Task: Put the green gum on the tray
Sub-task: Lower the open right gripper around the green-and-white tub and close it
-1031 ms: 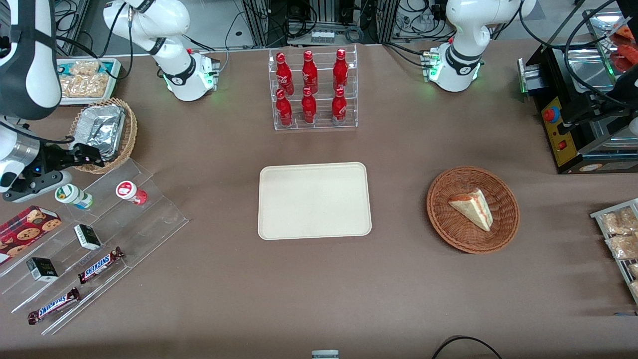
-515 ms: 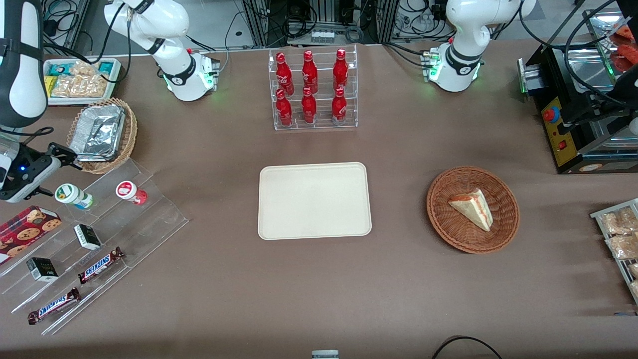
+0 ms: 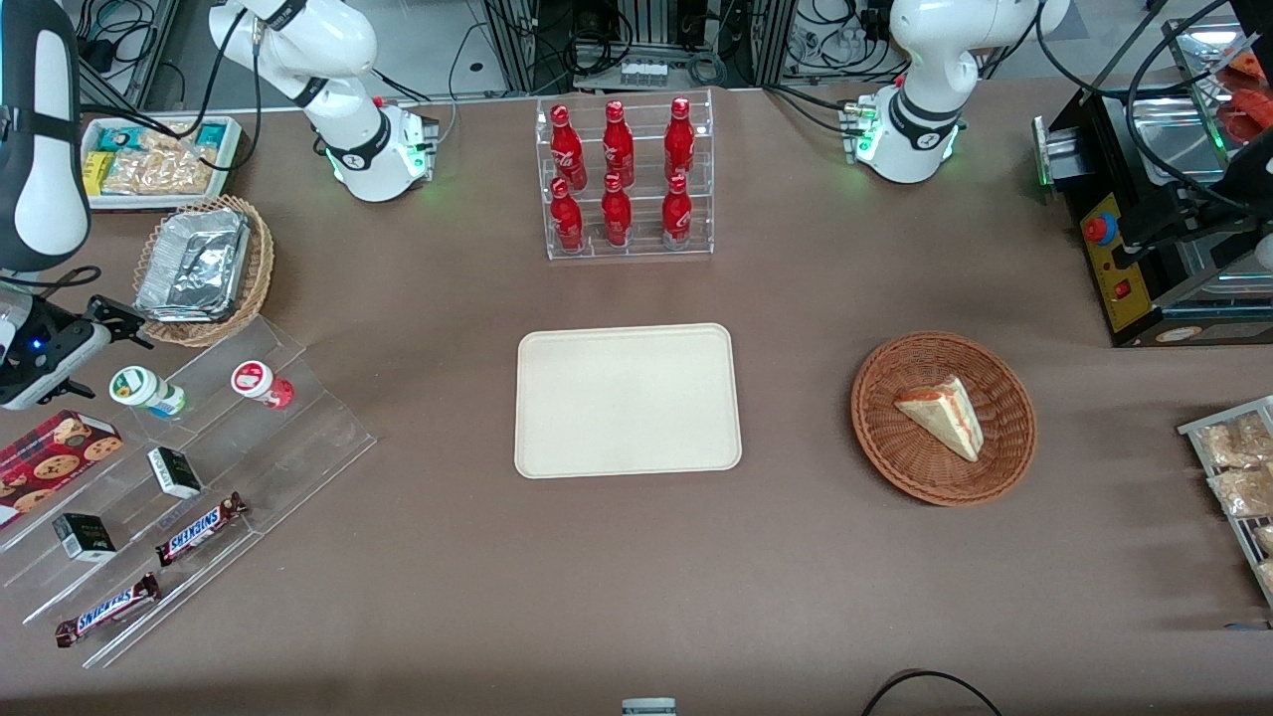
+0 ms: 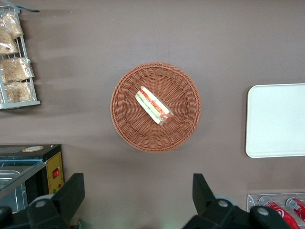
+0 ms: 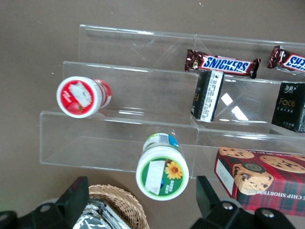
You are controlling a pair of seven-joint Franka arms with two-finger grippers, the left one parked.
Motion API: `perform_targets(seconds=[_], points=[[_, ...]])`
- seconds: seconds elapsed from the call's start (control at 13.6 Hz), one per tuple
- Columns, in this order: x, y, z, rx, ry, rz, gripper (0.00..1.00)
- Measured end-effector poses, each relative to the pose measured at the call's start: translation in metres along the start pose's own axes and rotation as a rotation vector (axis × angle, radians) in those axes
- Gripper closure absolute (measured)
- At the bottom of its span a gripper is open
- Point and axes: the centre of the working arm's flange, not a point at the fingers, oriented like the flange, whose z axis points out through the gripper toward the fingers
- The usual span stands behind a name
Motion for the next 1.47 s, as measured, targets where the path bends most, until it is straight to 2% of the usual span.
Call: perform_targets(seconds=[1.03,1.1,1.33,1.47], points=[[-0.002,0.014,0.047,0.029,-0.024,0.013,0.02],[-0.001,0.014,0.047,0.028,-0.024,0.012,0.04],[-0.001,0.014,0.048,0.028,-0.024,0.008,0.37],[0.001,0.014,0.048,0.028,-0.024,0.002,0.41]])
